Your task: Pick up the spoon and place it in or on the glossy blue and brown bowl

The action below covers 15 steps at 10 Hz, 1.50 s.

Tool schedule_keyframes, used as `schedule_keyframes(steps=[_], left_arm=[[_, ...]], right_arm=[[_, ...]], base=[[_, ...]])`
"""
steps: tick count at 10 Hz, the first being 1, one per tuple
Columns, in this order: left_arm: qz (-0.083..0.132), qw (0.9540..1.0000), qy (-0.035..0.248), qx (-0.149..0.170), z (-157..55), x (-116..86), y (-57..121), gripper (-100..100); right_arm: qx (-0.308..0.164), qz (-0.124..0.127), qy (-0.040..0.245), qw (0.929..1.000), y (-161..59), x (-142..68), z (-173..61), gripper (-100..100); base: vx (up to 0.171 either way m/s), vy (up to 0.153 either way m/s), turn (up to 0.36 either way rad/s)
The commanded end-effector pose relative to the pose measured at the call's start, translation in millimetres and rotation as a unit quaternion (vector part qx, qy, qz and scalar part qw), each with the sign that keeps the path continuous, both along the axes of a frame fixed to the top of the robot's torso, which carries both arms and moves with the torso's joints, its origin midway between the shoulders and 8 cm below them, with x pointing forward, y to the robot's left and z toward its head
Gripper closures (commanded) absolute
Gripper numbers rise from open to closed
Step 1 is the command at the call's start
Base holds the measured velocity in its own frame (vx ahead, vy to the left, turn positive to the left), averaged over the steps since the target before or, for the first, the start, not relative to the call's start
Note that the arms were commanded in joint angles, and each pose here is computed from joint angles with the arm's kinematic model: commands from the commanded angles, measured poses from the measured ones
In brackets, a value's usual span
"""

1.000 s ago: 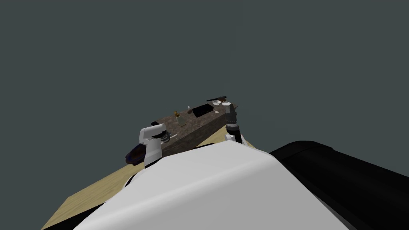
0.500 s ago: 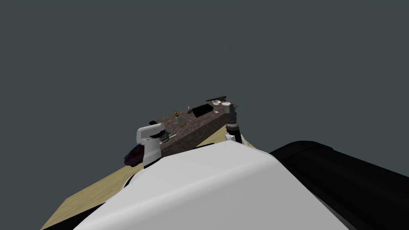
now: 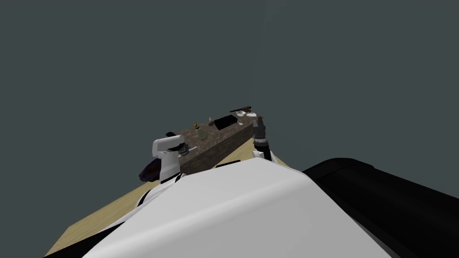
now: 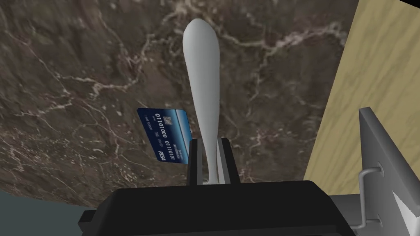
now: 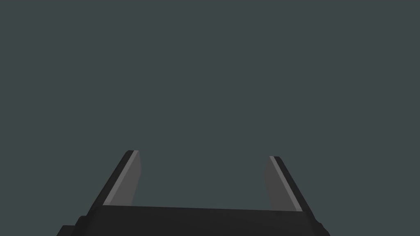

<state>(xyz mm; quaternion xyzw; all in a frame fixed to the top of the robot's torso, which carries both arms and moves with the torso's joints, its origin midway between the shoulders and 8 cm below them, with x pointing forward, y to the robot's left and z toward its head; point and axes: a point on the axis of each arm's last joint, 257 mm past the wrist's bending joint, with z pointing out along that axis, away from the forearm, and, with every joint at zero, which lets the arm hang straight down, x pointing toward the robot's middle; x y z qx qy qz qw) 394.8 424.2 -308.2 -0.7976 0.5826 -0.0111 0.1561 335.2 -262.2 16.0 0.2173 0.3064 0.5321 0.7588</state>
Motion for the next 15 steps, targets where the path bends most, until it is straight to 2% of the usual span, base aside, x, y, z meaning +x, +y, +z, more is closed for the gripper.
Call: schedule_keyframes(steps=[1,6,8,11,15], left_arm=[[-0.019,0.9998,-0.001,0.011,9.8,11.2,4.3,100],[-0.057,0.9974,-0.018,0.039,41.6,44.8,19.5,100],[-0.065,0.9963,-0.029,0.048,55.6,57.1,28.0,100],[-0.061,0.9952,-0.055,0.052,87.4,77.4,48.3,100],[-0.042,0.9954,-0.077,0.037,121.5,88.9,67.2,100]], right_arm=[[0.000,0.000,0.000,1.0000,0.0,0.0,0.0,0],[0.000,0.000,0.000,1.0000,0.0,0.0,0.0,0],[0.000,0.000,0.000,1.0000,0.0,0.0,0.0,0],[0.000,0.000,0.000,1.0000,-0.1,0.0,-0.1,0],[0.000,0.000,0.000,1.0000,-0.1,0.0,-0.1,0]], base=[[-0.117,-0.007,-0.070],[-0.078,-0.014,-0.066],[-0.075,0.000,-0.002],[-0.018,0.020,0.101],[-0.005,0.036,0.138]])
